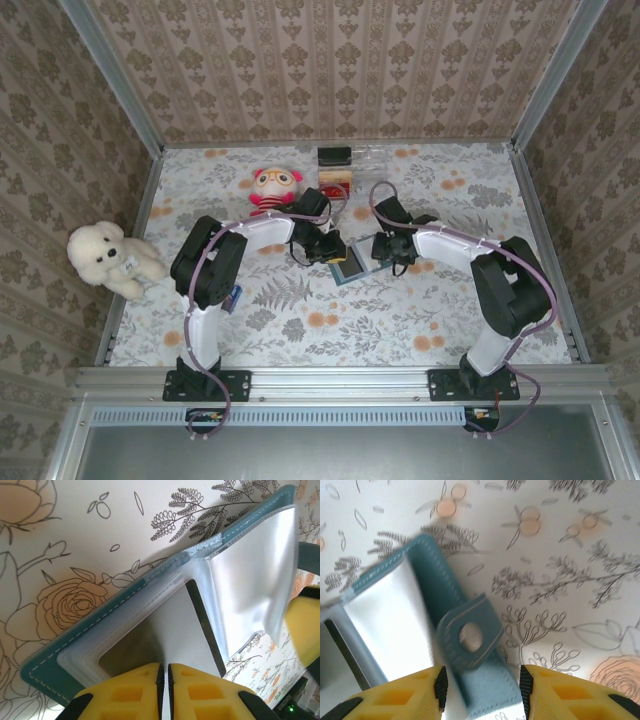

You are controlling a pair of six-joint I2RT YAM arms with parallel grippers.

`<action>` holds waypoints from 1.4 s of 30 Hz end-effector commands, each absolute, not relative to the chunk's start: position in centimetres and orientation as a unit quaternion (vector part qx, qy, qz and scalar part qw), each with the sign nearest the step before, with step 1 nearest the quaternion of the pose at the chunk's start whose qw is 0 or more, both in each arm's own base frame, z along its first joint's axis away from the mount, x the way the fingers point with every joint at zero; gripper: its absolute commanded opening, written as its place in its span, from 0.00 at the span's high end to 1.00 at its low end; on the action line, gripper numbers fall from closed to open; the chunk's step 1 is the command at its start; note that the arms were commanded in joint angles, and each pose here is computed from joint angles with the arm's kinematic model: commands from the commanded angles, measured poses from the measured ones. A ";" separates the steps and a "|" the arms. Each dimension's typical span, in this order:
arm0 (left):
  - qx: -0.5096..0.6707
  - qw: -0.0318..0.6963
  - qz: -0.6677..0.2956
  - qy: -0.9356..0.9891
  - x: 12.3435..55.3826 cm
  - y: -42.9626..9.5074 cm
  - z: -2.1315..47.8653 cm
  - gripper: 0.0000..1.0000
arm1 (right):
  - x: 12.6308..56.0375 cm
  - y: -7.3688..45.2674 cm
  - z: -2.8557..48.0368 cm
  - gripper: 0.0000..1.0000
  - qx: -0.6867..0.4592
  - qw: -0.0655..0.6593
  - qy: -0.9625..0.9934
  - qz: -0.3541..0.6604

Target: Take the credit cards out of the card holder

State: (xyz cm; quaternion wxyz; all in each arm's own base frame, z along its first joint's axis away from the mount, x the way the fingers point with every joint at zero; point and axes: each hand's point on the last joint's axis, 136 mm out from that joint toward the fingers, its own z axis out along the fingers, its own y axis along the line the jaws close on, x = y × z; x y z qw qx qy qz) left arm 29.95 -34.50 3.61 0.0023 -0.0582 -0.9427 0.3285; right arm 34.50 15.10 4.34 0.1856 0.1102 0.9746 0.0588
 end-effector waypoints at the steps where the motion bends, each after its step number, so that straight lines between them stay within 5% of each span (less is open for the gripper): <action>1: -0.068 0.019 0.294 -0.953 28.9 -33.5 2.1 0.85 | 35.1 15.5 4.8 0.55 0.092 0.180 0.978 0.057; 18: -0.070 0.013 0.301 -0.951 29.5 -34.0 2.7 0.85 | 34.3 17.9 9.7 0.47 0.010 0.184 0.978 0.101; 23: -0.070 0.011 0.305 -0.950 29.6 -34.2 2.9 0.85 | 33.0 19.2 10.4 0.59 -0.040 0.188 0.975 0.111; 37: -0.067 0.013 0.303 -0.951 29.5 -33.8 2.8 0.85 | 33.8 20.9 6.4 0.58 -0.083 0.138 0.985 0.067; 42: -0.066 0.011 0.305 -0.950 29.6 -33.7 3.1 0.85 | 34.7 18.7 6.1 0.72 -0.088 0.150 0.985 -0.015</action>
